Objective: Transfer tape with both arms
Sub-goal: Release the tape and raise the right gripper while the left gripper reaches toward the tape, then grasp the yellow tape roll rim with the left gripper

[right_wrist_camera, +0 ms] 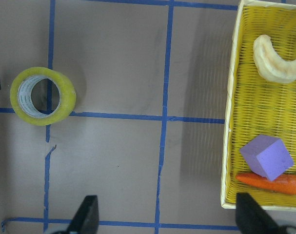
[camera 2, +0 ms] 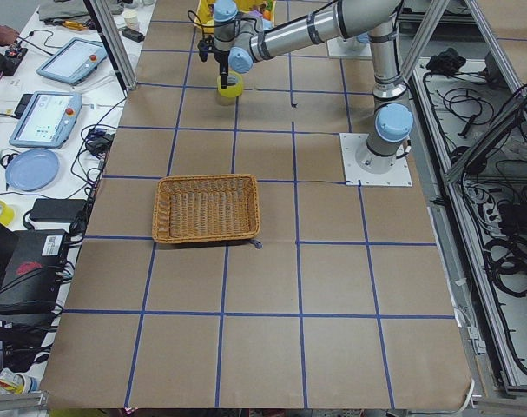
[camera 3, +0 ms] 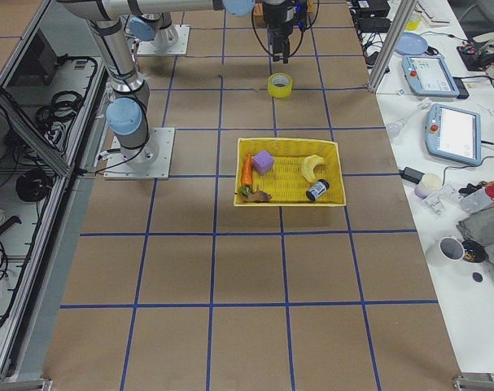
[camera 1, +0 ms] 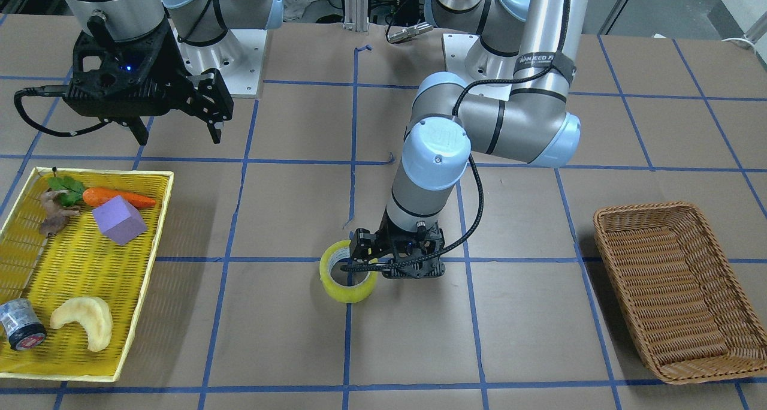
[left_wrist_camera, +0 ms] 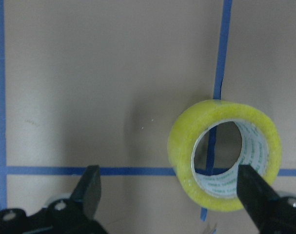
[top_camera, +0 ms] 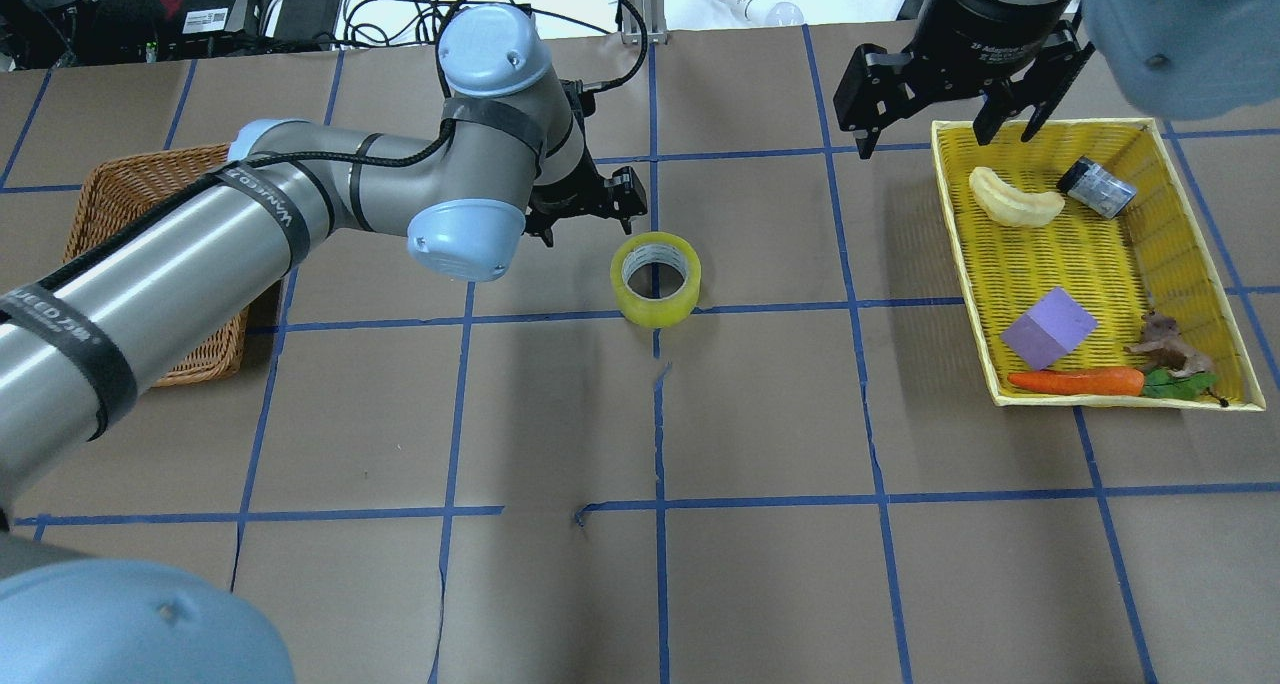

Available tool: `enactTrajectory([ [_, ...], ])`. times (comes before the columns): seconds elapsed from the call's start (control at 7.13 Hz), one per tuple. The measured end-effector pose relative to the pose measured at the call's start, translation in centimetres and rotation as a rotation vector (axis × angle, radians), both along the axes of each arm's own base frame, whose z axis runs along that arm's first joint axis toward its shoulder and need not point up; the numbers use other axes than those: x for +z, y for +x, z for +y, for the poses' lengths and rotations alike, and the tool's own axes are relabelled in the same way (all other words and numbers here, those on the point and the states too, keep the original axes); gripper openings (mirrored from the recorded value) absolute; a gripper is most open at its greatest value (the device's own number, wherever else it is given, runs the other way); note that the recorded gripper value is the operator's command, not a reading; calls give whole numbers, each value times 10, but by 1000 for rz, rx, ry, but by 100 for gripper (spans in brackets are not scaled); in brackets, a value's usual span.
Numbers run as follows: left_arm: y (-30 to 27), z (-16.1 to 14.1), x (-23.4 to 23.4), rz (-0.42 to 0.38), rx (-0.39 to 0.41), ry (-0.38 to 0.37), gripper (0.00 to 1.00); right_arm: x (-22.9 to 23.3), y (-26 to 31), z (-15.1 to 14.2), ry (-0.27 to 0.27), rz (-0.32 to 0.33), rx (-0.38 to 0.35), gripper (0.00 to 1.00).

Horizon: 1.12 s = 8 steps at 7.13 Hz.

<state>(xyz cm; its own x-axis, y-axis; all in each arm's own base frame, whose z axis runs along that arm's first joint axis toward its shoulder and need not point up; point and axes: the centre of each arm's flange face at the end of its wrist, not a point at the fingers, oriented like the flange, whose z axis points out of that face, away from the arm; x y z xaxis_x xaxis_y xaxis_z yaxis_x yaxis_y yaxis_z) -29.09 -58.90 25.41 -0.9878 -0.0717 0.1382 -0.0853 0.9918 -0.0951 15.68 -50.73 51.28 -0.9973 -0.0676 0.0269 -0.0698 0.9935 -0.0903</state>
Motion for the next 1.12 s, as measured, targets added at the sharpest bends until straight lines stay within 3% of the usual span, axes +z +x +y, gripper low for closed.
enactTrajectory([
  [0.56,-28,6,-59,8,-22,44,100,-1,-3,0,5,2,7,100],
  [0.7,-30,13,-70,2,-12,66,62,-1,-4,0,2,3,7,100],
  [0.84,-29,20,-79,-1,10,85,1,0,-4,0,1,3,7,100],
  [1.12,-28,24,-85,-7,30,92,0,0,-5,0,2,7,5,100],
])
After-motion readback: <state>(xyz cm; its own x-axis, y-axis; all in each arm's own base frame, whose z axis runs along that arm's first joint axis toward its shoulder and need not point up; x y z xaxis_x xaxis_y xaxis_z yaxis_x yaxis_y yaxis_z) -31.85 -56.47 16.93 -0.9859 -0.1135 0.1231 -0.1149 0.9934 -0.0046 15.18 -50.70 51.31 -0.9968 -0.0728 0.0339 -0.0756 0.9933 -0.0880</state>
